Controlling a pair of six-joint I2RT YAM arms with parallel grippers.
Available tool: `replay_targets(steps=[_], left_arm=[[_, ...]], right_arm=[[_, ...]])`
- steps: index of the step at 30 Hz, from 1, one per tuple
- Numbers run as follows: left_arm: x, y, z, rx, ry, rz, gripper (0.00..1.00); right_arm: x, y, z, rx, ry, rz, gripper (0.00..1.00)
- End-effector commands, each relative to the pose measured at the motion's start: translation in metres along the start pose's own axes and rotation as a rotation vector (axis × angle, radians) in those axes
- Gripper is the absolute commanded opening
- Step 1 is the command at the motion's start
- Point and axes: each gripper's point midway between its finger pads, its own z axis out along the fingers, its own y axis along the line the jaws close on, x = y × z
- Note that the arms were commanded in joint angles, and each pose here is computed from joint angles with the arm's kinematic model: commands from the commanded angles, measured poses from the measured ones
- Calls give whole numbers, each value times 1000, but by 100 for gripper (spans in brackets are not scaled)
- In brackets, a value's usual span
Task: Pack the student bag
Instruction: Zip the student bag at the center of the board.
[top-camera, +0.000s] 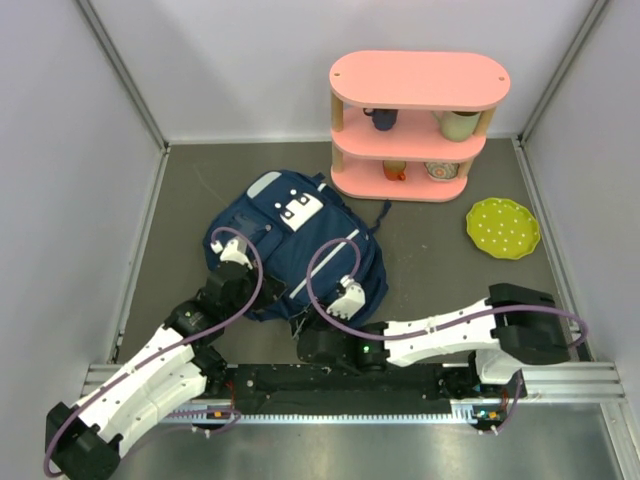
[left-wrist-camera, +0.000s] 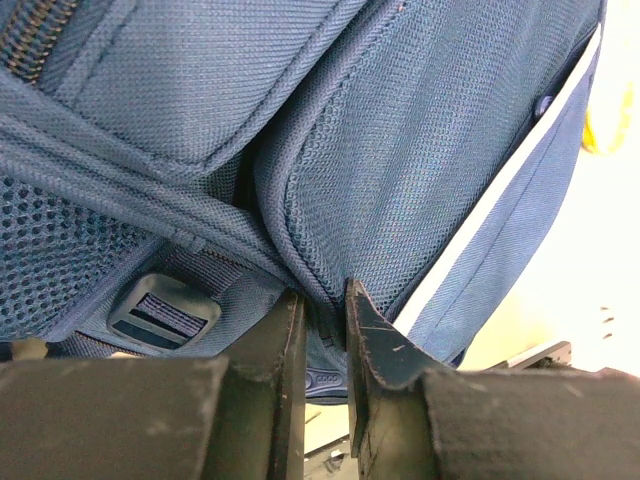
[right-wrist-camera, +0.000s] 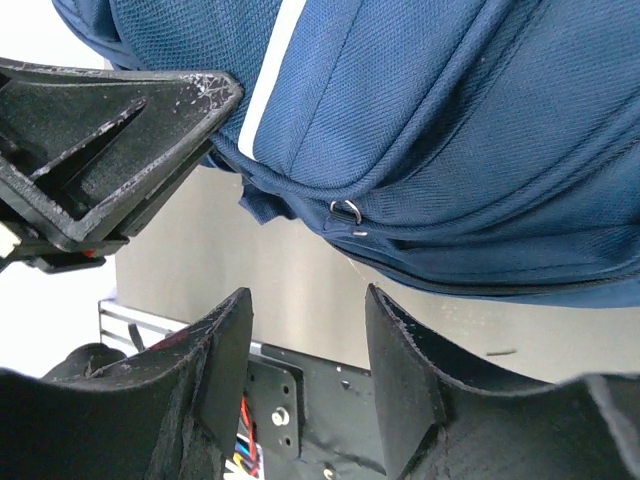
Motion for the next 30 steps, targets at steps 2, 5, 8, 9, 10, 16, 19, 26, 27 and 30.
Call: replay_targets(steps=[2,5,8,9,10,16,19,26,27,30], left_arm=[[10,-20,-15,110,73,155,20],[9,-20,-16,110,72,191,20],[5,-20,-18,105,64,224,19],[4,-21,-18,105,64,226,18],[4,-23,-18,114,64,231,18],[5,-27,-18,123,79,218,17],[14,-29,-19,148,117,193,17],[30,-28,-18,181,161,99,26],[29,-27,-18,182,153,100,29],[26,-29,-22,190,136,105,44]], right_arm=[[2,20,16,-12,2,132,46],[-5,10,27,16,-8,155,41],[-4,0,35,42,-24,152,40],[-5,-1,36,45,-40,151,40],[-8,-3,38,51,-64,149,40],[-3,-3,49,66,-110,143,40],[-10,-7,51,65,-198,162,40],[-34,-2,47,58,-411,175,41],[-38,-6,47,63,-439,187,41],[-45,-8,44,54,-467,211,42]])
